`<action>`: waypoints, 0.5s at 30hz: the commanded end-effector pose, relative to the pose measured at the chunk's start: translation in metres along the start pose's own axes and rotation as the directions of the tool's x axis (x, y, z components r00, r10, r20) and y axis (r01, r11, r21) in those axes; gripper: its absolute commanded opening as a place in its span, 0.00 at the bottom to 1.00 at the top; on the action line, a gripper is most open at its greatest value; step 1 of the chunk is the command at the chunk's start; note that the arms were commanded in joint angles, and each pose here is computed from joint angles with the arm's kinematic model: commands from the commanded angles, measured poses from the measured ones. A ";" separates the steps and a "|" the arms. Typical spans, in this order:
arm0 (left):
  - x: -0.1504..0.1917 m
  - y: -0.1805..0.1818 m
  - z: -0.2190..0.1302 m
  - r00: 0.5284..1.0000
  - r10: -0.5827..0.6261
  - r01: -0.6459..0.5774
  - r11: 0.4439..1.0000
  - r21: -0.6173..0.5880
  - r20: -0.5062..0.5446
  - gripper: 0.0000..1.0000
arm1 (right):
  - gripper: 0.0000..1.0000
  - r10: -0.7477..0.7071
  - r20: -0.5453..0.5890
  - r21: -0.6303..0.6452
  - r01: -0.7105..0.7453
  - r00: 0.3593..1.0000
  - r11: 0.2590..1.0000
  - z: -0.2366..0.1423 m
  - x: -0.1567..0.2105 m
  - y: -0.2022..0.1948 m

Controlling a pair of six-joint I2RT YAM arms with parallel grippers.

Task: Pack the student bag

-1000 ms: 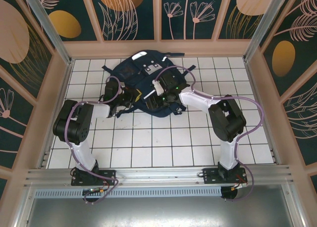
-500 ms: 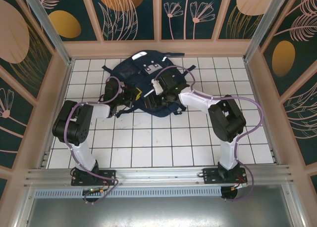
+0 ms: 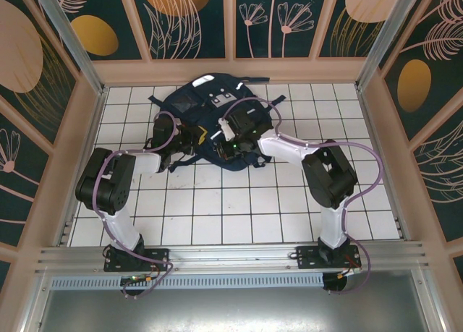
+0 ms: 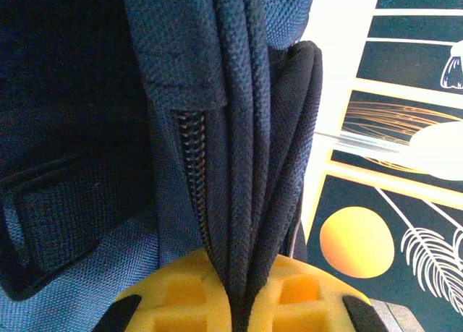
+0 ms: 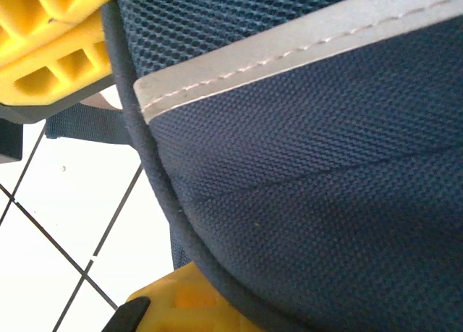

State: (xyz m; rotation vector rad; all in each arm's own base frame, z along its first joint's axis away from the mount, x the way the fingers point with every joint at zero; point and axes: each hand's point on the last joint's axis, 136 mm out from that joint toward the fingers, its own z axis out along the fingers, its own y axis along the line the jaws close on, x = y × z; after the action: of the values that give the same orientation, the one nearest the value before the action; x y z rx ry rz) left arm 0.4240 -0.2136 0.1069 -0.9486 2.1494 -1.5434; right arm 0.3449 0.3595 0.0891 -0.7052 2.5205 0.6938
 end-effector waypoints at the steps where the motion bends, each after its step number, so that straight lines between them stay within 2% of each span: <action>1: 0.041 -0.066 -0.006 0.984 0.133 -0.109 0.975 0.193 -0.120 0.00 | 0.00 -0.050 0.117 -0.048 0.056 0.992 0.997 -0.021 -0.030 0.022; 8: 0.032 -0.051 -0.001 0.983 0.138 -0.120 0.982 0.147 -0.123 0.00 | 0.00 -0.081 0.083 -0.013 0.083 0.993 0.996 -0.043 -0.013 0.002; 15: 0.024 -0.053 -0.004 0.978 0.172 -0.157 0.980 0.120 -0.121 0.00 | 0.00 -0.062 0.047 0.068 0.059 0.997 0.996 -0.054 0.007 -0.038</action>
State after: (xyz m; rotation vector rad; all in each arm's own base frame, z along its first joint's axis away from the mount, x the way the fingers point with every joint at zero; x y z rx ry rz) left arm 0.4179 -0.2276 0.1135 -0.8532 2.2077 -1.5816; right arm 0.3372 0.3244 0.1109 -0.7620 2.4597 0.6779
